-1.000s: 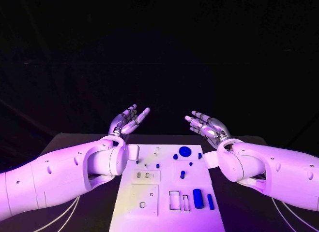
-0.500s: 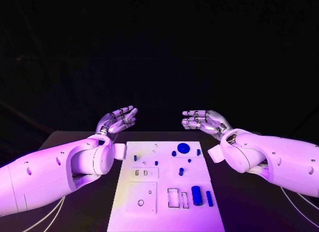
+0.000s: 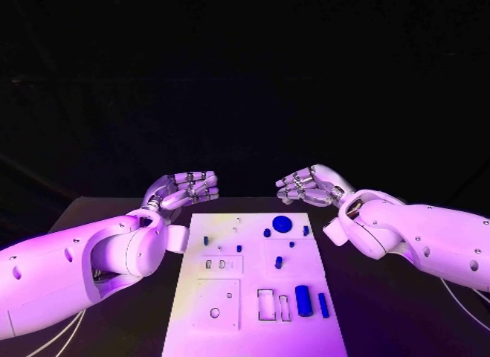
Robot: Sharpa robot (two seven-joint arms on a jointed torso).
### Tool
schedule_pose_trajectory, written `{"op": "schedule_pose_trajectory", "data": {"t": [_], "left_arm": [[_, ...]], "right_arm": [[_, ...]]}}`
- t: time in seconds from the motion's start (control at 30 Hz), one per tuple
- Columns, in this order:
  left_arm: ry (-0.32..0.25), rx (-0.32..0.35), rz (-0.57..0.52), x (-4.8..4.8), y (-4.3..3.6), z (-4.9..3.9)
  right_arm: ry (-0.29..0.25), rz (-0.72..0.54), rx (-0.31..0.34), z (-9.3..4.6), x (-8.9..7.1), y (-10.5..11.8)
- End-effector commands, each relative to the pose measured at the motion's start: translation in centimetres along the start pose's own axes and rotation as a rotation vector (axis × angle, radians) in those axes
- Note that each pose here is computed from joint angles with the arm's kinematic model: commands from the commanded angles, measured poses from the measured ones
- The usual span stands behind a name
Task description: Assemble the parts on the task board
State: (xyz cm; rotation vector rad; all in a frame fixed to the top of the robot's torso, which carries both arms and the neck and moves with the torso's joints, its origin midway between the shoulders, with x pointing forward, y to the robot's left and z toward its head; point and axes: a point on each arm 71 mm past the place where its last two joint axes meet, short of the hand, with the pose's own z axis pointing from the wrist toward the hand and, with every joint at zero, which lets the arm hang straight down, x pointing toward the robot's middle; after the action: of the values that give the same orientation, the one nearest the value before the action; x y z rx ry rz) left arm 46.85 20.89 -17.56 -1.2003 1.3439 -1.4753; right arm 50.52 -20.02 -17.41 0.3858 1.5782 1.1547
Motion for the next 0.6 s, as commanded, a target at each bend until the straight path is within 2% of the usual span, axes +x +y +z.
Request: {"op": "schedule_pose_trajectory", "data": {"t": [0.03, 0.33, 0.6], "left_arm": [[0.068, -0.004, -0.024, 0.75, -0.54, -0.35], [0.105, 0.023, -0.023, 1.5, -1.78, -1.56], [0.124, 0.043, -0.03, 1.9, -2.67, -2.1]], "right_arm": [[0.09, -0.206, 0.018, 0.3, 0.4, 0.1], [0.179, -0.523, 0.032, 1.2, 0.7, 1.1], [0.211, -0.754, 0.017, 1.5, 1.5, 2.2]]}}
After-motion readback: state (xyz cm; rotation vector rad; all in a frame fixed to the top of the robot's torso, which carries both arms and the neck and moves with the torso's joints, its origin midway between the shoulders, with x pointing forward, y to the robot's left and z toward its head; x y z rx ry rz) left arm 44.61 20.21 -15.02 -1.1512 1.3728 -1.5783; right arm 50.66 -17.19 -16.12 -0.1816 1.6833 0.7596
